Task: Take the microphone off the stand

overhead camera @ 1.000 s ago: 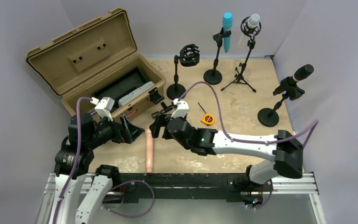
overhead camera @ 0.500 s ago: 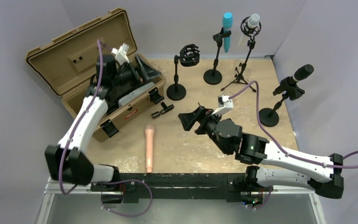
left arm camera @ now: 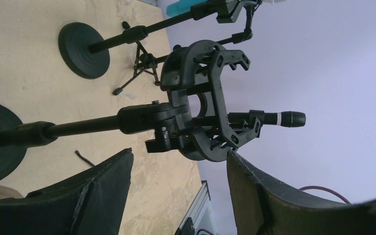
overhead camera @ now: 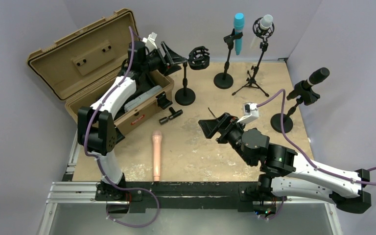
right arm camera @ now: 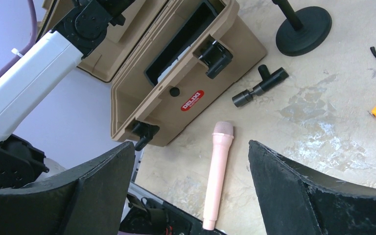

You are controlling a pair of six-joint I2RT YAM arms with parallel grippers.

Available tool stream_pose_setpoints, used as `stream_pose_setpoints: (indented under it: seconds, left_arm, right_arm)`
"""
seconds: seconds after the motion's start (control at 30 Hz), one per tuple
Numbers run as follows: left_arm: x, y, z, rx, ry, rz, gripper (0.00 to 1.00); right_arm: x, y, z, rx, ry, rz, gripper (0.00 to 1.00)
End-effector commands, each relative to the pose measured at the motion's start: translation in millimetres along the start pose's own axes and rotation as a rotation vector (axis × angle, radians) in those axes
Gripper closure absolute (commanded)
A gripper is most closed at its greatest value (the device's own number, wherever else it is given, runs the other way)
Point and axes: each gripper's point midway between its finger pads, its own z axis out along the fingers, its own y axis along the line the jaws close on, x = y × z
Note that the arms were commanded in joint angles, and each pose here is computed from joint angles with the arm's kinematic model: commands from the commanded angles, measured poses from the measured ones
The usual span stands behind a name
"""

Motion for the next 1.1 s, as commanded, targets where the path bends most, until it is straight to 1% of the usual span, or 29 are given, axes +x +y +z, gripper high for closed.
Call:
stream_pose_setpoints:
  seconds: [0.0,0.13,0.27,0.47,0.6,0.8,1.07]
  left_arm:
    - [-15,-40,-1,0.104,-0.049,0.075,0.33]
    - [-17,-33,4,0.085,-0.049,0.067,0.37]
    - [-21,-24,10,0.045,-0.051,0.048,0.45]
    - [-27,-18,15,0.008,-0.054,0.032,0.5]
    - [-25,-7,15,-0.044,-0.05,0.033,0.51]
    - [-22,-1,19,-0.056,-0.04,0.036,0.54]
    - [-19,4,30,-0.059,-0.019,0.029,0.56]
  right_arm:
    - [-11,-2,-2,0.017,-0.041,0.023,0.16]
    - [-13,-2,-1,0.022,-0.047,0.018,0.16]
    - [-14,-1,-1,0.023,-0.048,0.023,0.16]
    - [-12,-3,-2,0.026,-0.045,0.028,0.16]
    - [-11,-6,-2,0.034,-0.043,0.027,0.17]
    - [-6,-6,0,0.033,-0.036,0.03,0.17]
    - [-3,-8,1,0.039,-0.027,0.029,0.17]
